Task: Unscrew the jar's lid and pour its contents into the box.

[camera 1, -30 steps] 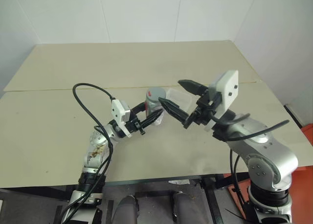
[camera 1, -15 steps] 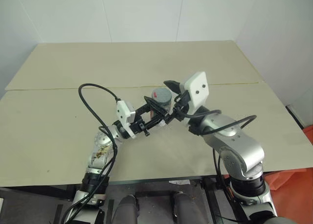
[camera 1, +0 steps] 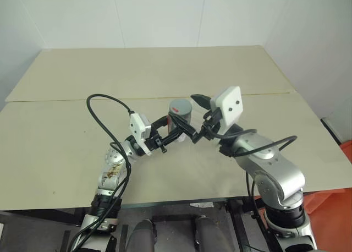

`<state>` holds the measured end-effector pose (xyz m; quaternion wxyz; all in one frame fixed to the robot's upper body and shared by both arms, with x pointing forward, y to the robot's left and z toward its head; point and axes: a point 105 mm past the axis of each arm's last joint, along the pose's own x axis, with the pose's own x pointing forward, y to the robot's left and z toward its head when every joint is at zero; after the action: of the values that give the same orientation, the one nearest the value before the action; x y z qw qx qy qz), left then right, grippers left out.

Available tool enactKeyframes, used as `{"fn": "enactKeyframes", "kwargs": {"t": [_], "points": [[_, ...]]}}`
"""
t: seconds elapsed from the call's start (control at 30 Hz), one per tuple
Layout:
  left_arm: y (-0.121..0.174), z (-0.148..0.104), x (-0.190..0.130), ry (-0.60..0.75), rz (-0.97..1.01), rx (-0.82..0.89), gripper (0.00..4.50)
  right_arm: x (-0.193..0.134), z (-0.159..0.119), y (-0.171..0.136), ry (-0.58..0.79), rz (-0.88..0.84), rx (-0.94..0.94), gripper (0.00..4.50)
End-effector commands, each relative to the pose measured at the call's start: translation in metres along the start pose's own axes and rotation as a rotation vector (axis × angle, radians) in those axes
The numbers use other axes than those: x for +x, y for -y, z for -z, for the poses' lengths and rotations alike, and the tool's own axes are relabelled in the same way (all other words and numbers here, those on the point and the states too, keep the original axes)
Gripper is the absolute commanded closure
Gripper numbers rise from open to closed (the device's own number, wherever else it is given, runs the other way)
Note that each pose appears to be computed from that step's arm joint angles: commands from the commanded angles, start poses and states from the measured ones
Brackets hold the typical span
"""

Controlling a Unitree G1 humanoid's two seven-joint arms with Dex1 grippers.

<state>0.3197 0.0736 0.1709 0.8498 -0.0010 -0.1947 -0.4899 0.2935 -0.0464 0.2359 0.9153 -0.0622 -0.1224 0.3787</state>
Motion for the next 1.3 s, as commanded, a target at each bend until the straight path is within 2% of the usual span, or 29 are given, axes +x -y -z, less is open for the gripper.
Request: {"fn": "enactKeyframes", "kwargs": {"t": [0.03, 0.33, 0.7, 1.3], "points": [[-0.003, -0.012, 0.002, 0.045, 0.003, 0.043, 2.53, -0.008, -0.016, 0.009, 0.053, 0.039, -0.029, 0.00], [-0.001, -0.012, 0.002, 0.041, 0.020, 0.041, 2.53, -0.019, -0.020, 0.002, 0.047, -0.106, -0.028, 0.00], [0.002, -0.012, 0.002, 0.034, 0.043, 0.053, 2.53, -0.014, -0.023, -0.004, 0.042, -0.199, -0.009, 0.00], [0.008, -0.011, 0.004, 0.042, 0.058, 0.068, 2.53, -0.001, -0.020, -0.001, 0.015, -0.221, 0.009, 0.00]]}}
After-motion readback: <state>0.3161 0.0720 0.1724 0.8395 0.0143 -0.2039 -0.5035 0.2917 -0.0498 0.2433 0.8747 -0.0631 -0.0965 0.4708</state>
